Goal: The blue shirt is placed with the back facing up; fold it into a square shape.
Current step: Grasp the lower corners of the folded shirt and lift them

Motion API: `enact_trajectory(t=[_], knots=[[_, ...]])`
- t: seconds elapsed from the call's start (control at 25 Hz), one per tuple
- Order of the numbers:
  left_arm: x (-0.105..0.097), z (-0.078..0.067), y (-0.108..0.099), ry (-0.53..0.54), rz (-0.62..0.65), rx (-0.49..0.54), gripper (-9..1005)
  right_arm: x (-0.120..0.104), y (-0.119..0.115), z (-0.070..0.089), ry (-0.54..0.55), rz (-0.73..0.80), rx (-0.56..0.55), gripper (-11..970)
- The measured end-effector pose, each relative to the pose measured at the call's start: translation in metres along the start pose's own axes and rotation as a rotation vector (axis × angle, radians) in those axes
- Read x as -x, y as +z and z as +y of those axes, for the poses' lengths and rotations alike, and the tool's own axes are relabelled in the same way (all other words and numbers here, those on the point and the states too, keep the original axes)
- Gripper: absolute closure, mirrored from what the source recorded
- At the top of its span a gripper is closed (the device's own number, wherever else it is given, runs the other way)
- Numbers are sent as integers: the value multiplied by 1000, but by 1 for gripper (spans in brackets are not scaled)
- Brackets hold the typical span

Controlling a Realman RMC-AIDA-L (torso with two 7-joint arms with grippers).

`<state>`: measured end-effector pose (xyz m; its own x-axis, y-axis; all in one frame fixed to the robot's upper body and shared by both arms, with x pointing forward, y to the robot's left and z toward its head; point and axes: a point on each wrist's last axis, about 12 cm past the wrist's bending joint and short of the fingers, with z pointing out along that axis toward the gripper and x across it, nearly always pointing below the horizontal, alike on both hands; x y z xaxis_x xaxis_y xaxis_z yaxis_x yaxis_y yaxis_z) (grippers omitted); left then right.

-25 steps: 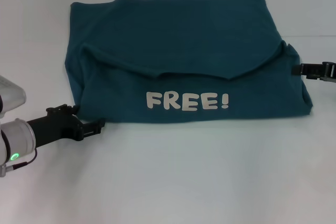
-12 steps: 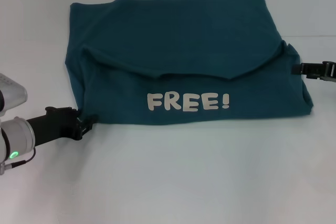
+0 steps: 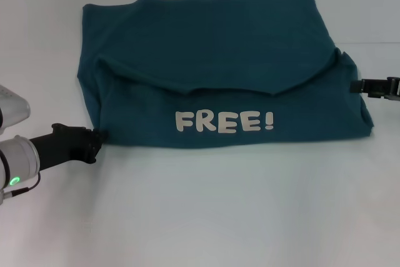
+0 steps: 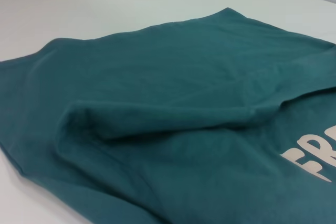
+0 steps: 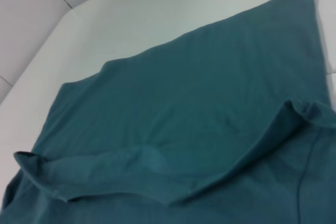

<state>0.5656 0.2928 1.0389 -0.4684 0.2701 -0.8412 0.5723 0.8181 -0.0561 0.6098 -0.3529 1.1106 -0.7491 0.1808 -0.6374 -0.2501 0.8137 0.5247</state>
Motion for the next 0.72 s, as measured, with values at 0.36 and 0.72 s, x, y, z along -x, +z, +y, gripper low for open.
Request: enact_trajectory(t=[0.36,0.72], knots=[[2,0,-1,-1,-5,-6,975,-8,-8,-12,30,117,-89,304],[3,0,-1,0,-6,-8,975,-16,5,-10,36,106,-116,329]])
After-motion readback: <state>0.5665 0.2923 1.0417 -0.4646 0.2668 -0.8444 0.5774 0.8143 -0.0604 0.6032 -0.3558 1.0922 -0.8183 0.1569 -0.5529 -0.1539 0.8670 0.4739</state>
